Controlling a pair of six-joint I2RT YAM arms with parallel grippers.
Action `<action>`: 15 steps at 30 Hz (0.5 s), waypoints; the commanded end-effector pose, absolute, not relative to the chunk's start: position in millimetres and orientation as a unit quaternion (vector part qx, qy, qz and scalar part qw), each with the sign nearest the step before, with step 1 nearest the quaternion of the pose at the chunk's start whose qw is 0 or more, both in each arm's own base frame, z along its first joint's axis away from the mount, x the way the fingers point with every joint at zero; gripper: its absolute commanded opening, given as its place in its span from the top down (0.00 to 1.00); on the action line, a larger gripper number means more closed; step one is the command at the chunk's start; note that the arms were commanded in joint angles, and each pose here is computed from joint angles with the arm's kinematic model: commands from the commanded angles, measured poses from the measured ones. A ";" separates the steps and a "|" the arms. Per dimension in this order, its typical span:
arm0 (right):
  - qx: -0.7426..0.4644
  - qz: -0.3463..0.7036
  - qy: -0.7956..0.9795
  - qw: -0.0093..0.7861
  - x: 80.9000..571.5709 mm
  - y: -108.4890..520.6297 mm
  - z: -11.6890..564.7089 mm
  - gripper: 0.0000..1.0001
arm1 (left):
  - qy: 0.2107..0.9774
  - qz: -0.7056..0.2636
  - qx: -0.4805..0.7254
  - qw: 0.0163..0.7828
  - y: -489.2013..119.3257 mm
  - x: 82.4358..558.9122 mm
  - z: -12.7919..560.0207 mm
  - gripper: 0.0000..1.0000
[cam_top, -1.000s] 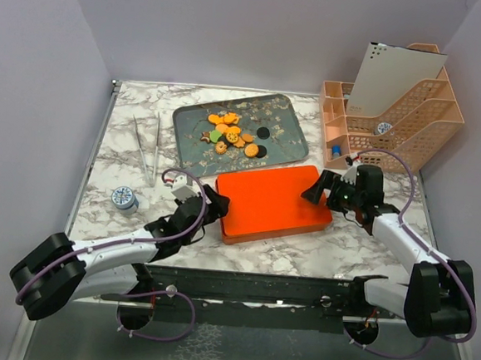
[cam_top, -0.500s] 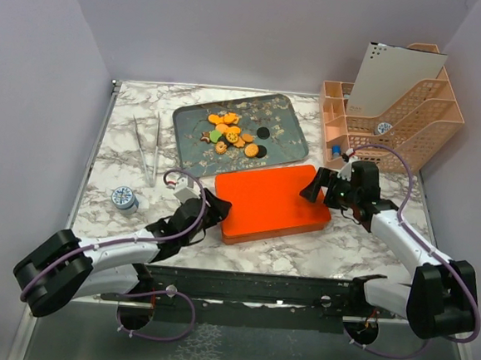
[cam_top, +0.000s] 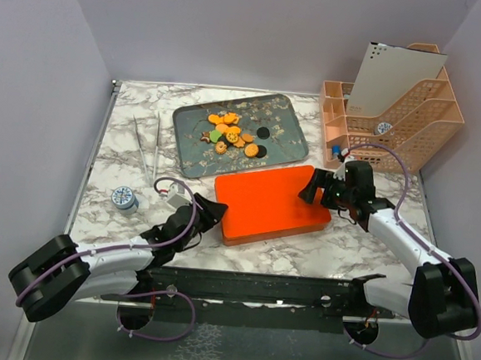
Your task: Pack the cookies
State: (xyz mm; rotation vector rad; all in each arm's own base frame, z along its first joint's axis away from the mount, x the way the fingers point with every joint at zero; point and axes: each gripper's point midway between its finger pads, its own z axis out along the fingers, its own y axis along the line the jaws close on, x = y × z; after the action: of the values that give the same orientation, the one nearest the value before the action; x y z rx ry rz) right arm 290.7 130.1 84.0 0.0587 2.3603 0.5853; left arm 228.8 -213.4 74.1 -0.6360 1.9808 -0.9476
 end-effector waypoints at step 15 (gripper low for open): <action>0.011 0.146 0.931 0.334 290.5 127.2 68.5 0.00 | 0.812 -0.375 -0.267 0.358 -214.0 208.9 35.9 0.90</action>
State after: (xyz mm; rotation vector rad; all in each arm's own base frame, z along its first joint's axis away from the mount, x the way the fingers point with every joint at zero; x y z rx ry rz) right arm 292.4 127.6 75.8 0.0306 2.3979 0.4238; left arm 233.1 -219.6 74.2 -0.7028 1.9480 -1.0124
